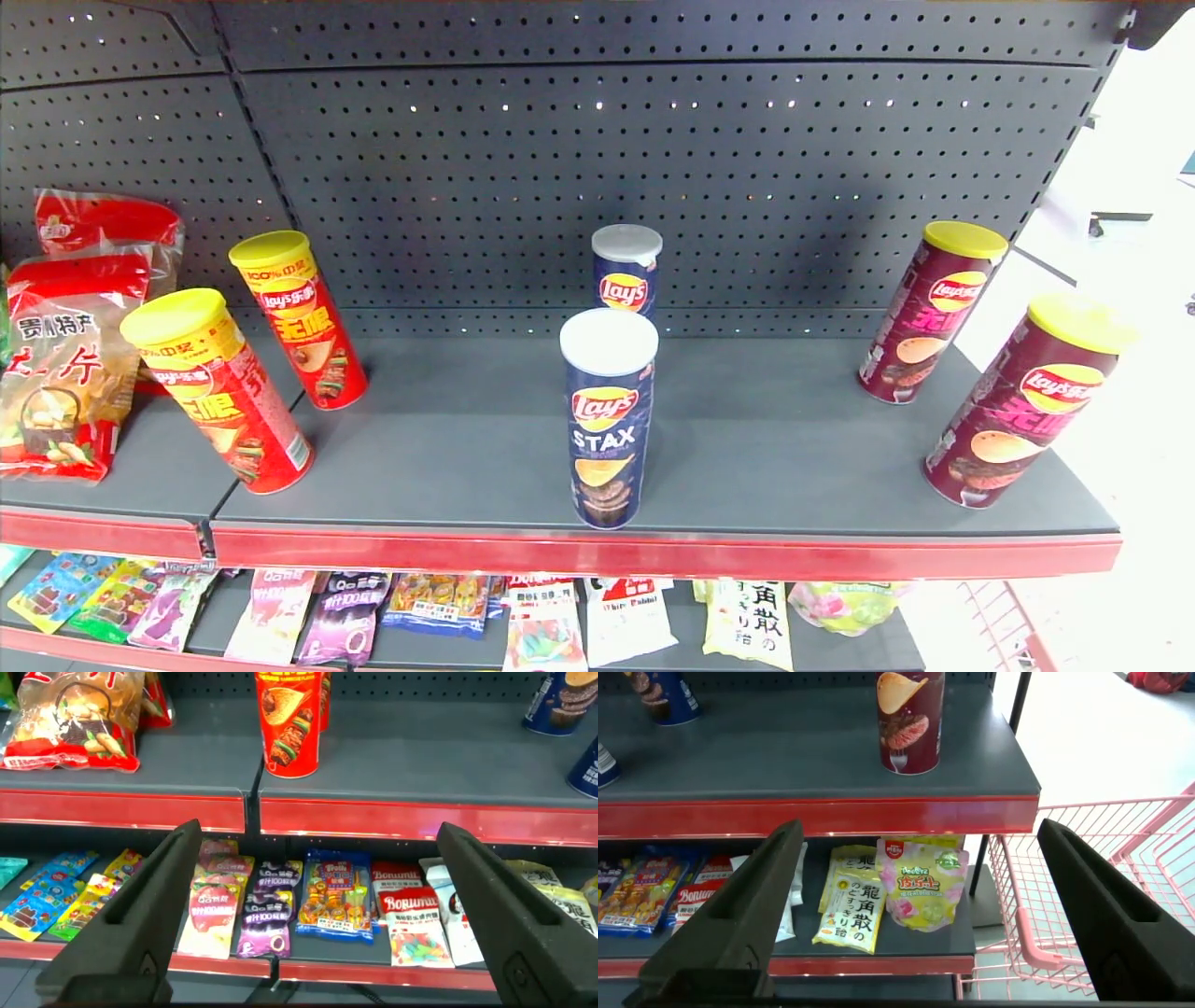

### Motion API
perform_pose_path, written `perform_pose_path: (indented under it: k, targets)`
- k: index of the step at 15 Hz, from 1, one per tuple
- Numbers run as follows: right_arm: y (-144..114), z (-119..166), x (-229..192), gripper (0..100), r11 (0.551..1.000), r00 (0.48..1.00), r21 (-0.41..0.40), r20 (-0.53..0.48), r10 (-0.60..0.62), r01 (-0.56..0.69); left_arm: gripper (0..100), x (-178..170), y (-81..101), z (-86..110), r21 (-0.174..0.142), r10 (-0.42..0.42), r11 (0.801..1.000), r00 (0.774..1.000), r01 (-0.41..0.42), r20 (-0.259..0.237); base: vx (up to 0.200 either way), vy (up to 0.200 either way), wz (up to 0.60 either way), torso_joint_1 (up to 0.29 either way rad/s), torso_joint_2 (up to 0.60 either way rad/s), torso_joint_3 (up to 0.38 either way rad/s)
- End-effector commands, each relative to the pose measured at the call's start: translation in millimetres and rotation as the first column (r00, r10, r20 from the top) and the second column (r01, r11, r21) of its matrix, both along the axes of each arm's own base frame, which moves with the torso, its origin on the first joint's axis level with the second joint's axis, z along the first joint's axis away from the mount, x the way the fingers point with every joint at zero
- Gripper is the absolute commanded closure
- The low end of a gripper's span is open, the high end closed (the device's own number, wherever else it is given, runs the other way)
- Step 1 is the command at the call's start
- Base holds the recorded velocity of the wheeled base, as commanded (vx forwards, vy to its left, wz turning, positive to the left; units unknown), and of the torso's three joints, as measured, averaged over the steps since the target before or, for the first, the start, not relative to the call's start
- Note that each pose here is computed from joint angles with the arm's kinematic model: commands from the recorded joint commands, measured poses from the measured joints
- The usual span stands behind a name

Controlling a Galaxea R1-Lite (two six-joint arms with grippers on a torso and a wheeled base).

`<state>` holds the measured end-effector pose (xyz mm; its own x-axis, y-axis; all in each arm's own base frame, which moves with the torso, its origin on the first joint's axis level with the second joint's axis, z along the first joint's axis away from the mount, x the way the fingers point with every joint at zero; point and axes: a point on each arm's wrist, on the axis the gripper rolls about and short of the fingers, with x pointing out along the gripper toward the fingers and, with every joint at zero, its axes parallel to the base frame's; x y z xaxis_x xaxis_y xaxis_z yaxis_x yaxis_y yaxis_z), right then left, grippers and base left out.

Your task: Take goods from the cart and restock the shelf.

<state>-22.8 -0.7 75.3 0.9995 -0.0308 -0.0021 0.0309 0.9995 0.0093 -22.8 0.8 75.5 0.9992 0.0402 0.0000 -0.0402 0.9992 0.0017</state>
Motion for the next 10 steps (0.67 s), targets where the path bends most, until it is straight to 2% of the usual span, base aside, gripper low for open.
perform_pose_path:
  k: [1,10]
  targets:
    - [0.0,0.0,0.0,0,1.0,1.0,0.0,0.001,0.0,0.0,0,0.1,0.0,0.0,0.0,0.001,1.0,1.0,-0.001,-0.002,0.0,0.0,0.0,0.0,0.0,0.0]
    - [0.0,0.0,0.0,0,1.0,1.0,0.0,0.001,0.0,0.0,0,0.1,0.0,0.0,0.0,0.001,1.0,1.0,-0.001,-0.002,0.0,0.0,0.0,0.0,0.0,0.0]
